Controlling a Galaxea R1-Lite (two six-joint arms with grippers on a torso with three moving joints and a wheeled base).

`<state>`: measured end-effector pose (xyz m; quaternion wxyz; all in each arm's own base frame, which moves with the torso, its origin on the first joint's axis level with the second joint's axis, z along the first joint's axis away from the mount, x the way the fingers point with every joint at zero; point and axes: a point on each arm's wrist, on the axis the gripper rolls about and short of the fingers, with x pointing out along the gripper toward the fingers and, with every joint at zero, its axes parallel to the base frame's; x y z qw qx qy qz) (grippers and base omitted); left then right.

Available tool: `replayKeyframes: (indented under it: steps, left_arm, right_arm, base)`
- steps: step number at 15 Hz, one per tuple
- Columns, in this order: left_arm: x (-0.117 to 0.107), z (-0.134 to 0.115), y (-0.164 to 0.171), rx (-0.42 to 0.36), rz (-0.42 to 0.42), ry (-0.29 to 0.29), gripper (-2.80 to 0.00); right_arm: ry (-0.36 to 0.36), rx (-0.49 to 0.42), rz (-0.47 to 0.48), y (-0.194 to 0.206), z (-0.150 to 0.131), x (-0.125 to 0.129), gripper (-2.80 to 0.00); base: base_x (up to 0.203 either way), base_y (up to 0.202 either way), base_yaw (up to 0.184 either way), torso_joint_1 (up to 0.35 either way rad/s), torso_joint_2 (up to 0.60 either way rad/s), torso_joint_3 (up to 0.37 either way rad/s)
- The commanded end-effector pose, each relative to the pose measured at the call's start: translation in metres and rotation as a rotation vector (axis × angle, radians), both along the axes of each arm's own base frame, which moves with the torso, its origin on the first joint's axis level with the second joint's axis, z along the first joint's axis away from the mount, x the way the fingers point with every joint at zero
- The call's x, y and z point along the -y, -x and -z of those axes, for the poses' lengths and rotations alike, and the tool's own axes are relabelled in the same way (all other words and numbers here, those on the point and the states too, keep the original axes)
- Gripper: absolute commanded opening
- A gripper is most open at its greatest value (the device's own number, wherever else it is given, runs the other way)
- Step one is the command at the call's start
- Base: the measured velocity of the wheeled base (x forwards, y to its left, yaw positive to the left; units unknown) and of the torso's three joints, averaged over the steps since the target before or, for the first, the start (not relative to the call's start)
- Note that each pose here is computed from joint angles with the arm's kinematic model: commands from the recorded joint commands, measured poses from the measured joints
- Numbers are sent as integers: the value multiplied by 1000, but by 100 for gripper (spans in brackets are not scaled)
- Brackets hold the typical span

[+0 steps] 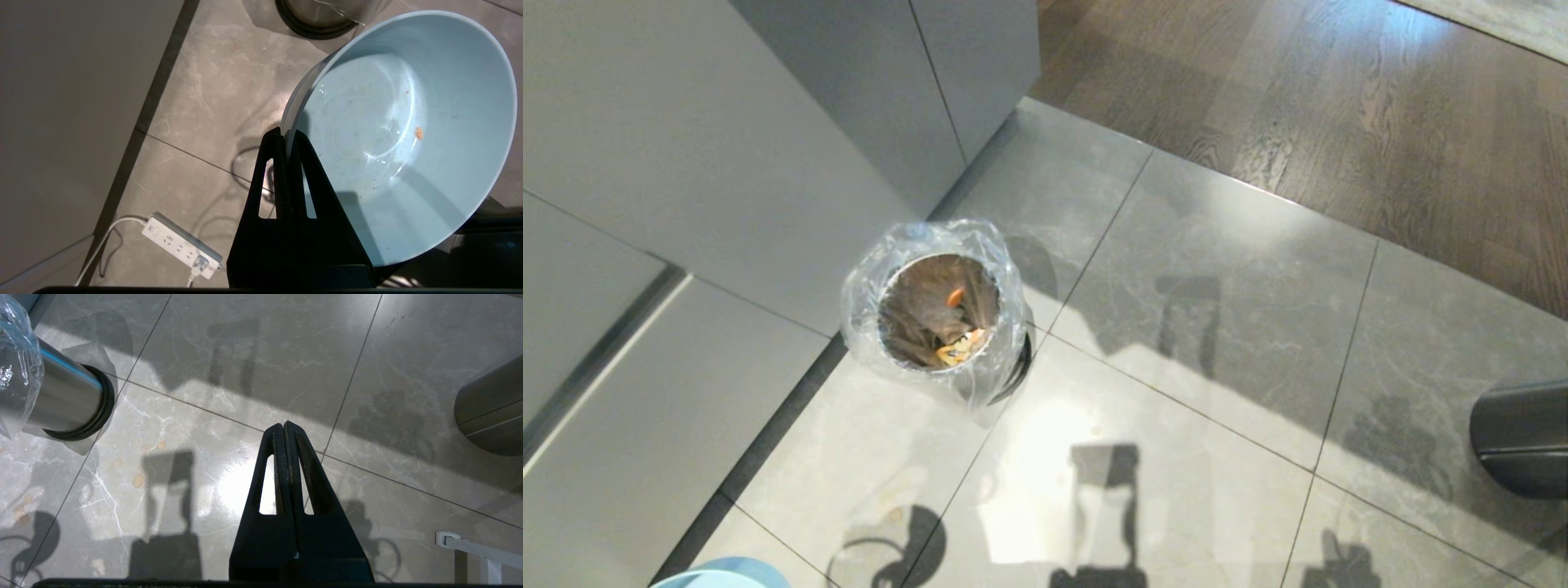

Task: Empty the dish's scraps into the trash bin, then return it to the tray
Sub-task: Put the bowl back to the table

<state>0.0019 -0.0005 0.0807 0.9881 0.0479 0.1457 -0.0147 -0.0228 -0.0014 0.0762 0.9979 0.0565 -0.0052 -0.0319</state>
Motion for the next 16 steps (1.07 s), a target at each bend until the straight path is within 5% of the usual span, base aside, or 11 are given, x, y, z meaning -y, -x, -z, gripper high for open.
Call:
replayKeyframes:
  steps: [1, 11, 16]
  left_arm:
    - [0, 1, 6, 70, -26, -1, -280]
    - [0, 4, 24, 294, -11, 39, -280]
    - [0, 5, 25, 296, -17, 61, -280]
  right_arm:
    - [-1, 1, 0, 0, 0, 0, -280]
    - [-1, 0, 0, 0, 0, 0, -280]
    - [-1, 1, 0, 0, 0, 0, -280]
  base:
    - [0, 0, 0, 0, 0, 0]
    - [0, 0, 0, 0, 0, 0]
    - [0, 0, 0, 0, 0, 0]
